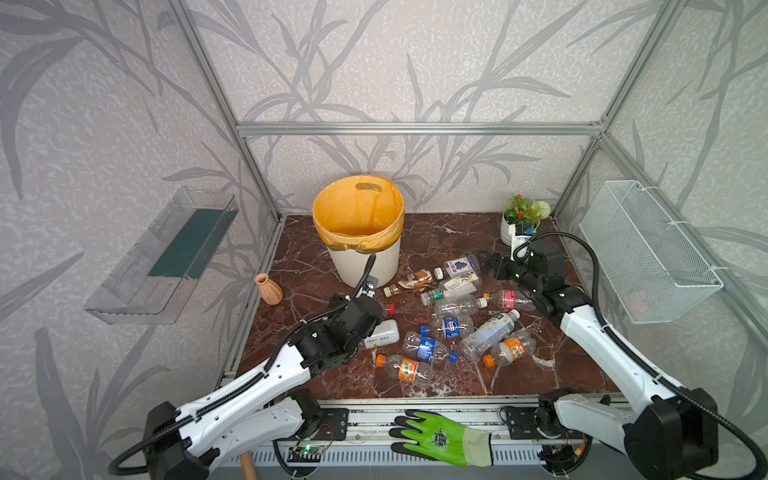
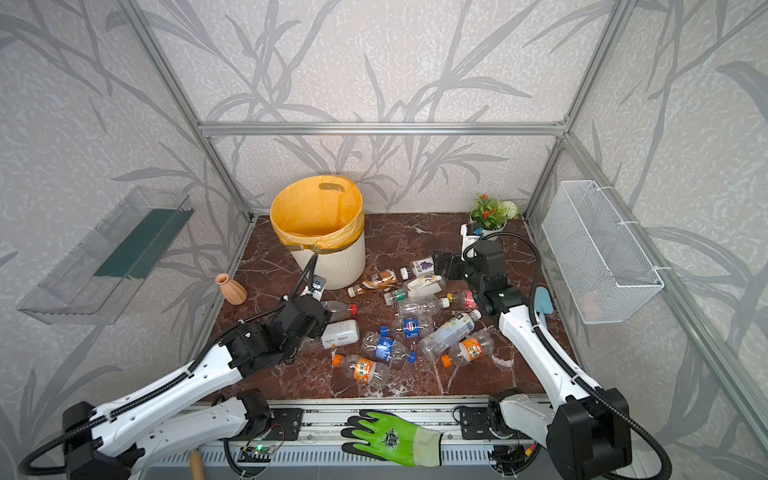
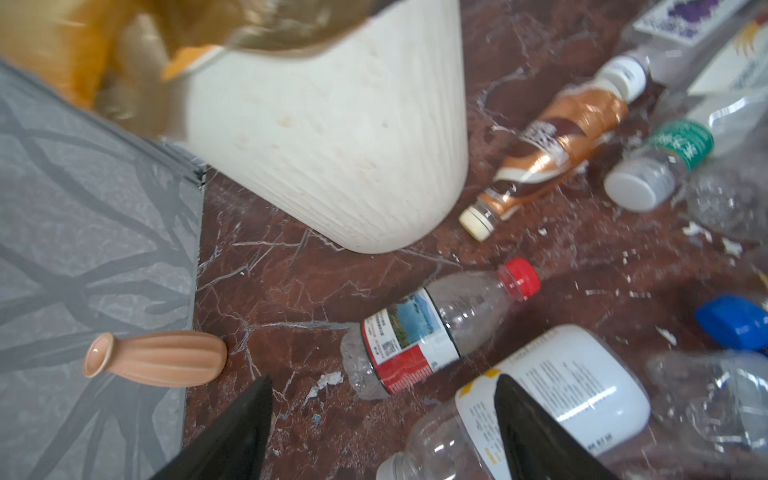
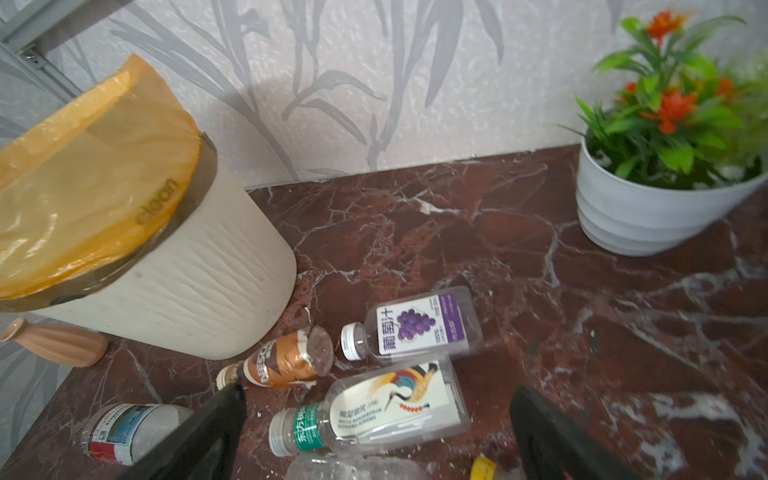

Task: Throw the plastic bottles in the bin
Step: 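Lower the left gripper onto the white-label bottle while the right arm draws back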

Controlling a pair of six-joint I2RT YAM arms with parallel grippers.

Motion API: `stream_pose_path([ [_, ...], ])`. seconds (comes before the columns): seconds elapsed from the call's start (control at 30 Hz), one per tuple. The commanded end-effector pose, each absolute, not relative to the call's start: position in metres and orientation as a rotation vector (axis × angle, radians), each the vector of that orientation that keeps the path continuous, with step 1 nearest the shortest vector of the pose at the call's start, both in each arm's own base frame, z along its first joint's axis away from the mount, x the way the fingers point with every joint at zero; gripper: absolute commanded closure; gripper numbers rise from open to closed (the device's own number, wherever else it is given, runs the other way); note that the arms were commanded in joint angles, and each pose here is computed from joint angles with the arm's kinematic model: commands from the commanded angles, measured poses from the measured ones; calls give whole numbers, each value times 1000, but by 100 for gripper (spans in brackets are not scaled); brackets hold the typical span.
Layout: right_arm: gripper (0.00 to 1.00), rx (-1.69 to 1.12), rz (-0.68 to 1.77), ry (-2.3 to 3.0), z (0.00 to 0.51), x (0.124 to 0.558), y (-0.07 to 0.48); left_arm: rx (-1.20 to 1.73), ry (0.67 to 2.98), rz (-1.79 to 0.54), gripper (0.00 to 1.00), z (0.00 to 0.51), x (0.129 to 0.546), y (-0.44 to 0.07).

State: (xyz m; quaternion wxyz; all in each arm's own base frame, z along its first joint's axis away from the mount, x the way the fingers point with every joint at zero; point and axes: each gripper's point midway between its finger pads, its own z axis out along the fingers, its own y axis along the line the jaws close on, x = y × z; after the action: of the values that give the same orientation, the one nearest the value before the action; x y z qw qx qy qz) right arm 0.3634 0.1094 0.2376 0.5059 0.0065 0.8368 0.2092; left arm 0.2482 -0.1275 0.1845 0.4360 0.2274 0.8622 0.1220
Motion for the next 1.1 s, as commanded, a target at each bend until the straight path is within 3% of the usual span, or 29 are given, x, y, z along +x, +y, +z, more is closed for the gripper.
stream_pose_path([
  [0.0, 1, 106, 532, 1993, 238, 354, 95, 810, 2153, 361, 17, 180, 237, -138],
  [0.2, 1, 235, 506, 2036, 202, 343, 68, 1168, 2131, 390, 16, 169, 218, -142],
  [0.57, 1, 303, 537, 2021, 191, 345, 52, 1435, 2144, 314, 18, 128, 199, -153],
  [1.07, 1, 325, 561, 2032, 179, 349, 47, 1458, 2292, 256, 21, 94, 216, -160],
])
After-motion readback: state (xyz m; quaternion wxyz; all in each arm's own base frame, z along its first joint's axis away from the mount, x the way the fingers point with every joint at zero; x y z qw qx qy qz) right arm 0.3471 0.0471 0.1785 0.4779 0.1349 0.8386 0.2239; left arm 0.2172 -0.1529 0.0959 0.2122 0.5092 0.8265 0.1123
